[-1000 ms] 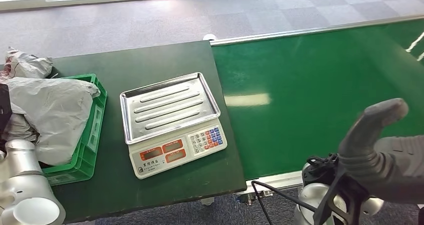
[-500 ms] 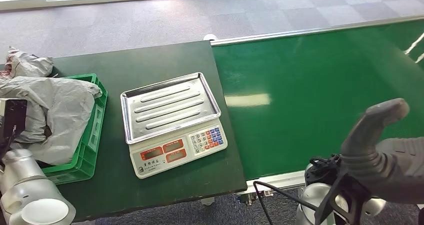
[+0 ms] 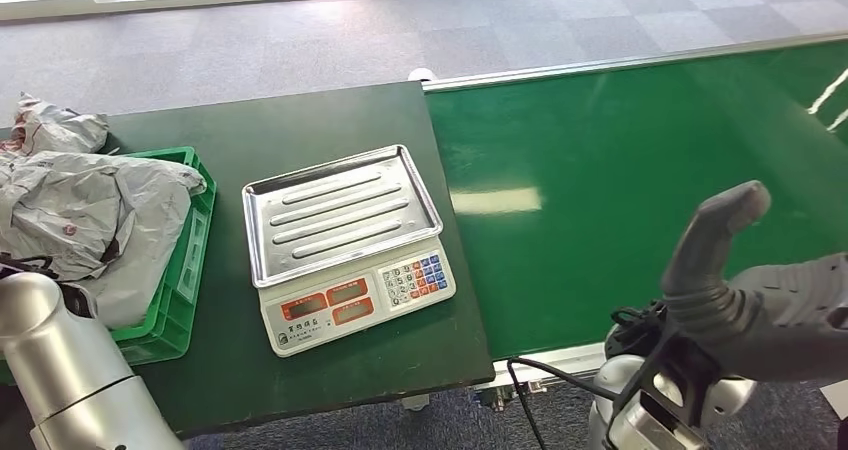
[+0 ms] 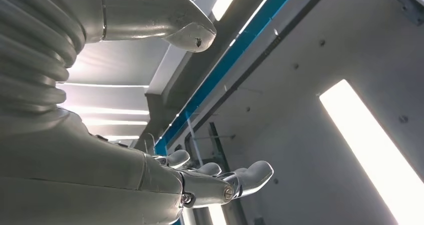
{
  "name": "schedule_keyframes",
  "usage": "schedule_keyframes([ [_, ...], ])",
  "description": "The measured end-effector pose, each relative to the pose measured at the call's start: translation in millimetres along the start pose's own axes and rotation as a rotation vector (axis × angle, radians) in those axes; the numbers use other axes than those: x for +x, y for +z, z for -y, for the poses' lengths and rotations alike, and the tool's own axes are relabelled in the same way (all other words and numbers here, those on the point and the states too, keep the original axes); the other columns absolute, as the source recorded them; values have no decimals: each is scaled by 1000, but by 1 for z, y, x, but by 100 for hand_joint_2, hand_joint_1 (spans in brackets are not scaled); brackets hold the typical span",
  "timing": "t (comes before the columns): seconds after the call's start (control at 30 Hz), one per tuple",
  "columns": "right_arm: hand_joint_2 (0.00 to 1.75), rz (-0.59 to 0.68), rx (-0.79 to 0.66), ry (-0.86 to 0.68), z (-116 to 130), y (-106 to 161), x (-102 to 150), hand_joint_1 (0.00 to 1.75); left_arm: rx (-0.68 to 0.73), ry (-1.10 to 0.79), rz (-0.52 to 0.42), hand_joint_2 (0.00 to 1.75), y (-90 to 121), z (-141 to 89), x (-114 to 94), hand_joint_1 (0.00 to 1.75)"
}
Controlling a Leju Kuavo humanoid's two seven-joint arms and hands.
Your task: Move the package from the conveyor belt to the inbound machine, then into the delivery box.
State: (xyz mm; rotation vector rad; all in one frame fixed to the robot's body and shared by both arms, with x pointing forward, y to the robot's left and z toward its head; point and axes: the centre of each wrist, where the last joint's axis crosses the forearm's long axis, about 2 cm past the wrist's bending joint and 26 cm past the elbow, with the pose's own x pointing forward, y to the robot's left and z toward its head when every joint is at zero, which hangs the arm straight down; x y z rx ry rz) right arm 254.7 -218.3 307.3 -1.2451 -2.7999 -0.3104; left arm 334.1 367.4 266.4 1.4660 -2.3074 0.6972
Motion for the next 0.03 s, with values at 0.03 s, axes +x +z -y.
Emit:
schedule_keyframes([
  [0.03, 175, -1, 3, 1, 0, 0, 0, 0, -1, 21, 13, 175, 0, 1, 6, 0],
])
